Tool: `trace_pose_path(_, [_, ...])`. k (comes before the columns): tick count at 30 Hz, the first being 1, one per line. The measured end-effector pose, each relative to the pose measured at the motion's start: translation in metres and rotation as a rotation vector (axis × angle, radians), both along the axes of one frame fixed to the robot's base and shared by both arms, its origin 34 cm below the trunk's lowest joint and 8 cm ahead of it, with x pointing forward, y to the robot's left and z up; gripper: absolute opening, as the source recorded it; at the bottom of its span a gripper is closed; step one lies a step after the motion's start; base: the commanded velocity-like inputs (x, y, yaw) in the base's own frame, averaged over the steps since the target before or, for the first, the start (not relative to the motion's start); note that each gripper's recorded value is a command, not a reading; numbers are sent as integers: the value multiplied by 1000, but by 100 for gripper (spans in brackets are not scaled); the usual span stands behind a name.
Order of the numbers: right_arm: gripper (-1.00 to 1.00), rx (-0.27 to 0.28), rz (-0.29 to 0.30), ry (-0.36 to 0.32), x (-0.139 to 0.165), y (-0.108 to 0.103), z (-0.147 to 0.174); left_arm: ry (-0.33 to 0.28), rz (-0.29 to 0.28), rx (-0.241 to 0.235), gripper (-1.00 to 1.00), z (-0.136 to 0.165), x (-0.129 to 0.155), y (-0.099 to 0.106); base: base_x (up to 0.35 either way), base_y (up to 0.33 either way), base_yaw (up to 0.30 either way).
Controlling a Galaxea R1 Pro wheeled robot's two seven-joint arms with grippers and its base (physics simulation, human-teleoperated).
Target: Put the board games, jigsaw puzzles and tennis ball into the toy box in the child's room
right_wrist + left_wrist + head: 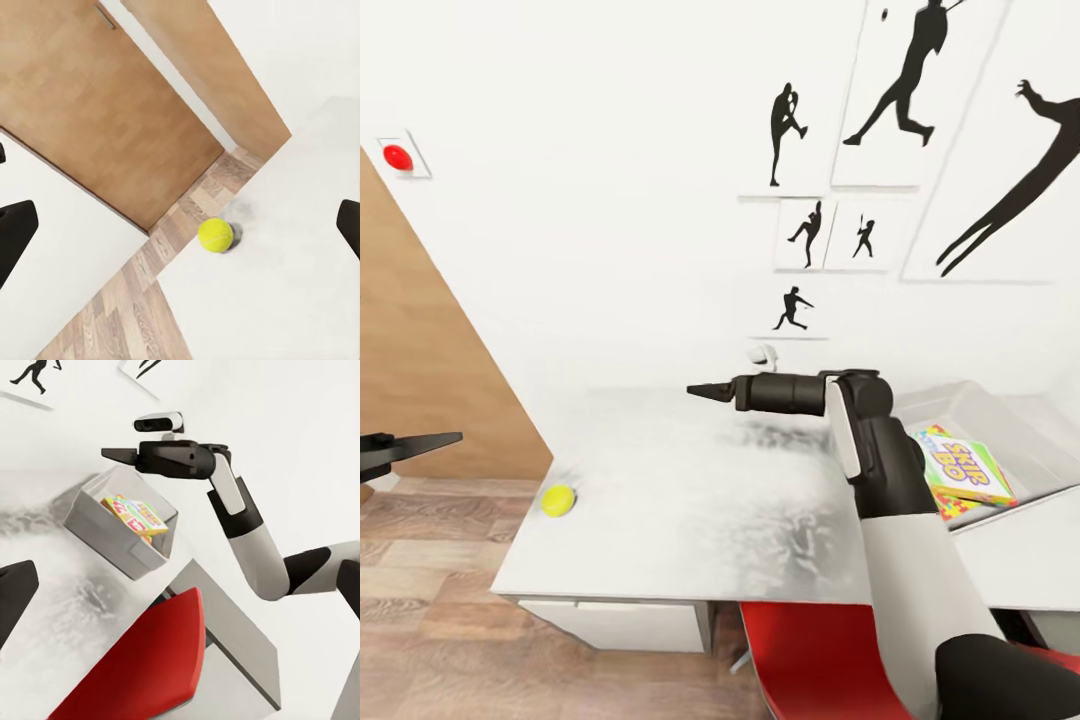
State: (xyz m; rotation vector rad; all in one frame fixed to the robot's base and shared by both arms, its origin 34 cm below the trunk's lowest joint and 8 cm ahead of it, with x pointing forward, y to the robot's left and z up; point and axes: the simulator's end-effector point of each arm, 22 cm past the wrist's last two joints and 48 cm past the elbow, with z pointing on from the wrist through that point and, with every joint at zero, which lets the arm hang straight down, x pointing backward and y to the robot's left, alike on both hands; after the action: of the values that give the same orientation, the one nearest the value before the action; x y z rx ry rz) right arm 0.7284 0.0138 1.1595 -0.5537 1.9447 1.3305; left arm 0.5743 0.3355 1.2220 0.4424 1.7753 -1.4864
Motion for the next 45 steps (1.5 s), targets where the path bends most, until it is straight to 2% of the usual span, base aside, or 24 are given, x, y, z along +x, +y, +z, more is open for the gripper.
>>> trace_pose_path(9, [100, -3, -6, -12, -10, 1, 2, -12, -2, 1, 100, 6, -3, -1, 0, 0, 7])
trace_pose_path(15, [100, -22, -41, 14, -14, -7, -14, -18, -4, 2, 100, 9, -6, -1, 0, 0, 0])
trace_pose_path(27, [100, -34, -58, 48, -21, -10, -32, -21, -4, 2, 100, 10, -7, -2, 0, 0, 0])
trace_pose_path(31, [100, -57, -86, 42, -32, -14, -42, -19, -4, 4, 100, 9, -6, -2, 0, 0, 0])
trace_pose_path(37, [100, -124, -191, -25, -27, -29, -36, -15, -2, 13, 100, 7, -6, -2, 0, 0, 0])
trace_pose_path(45, [100, -206, -303, 11, -28, -53, -67, -10, 2, 20, 100, 4, -5, -1, 0, 0, 0])
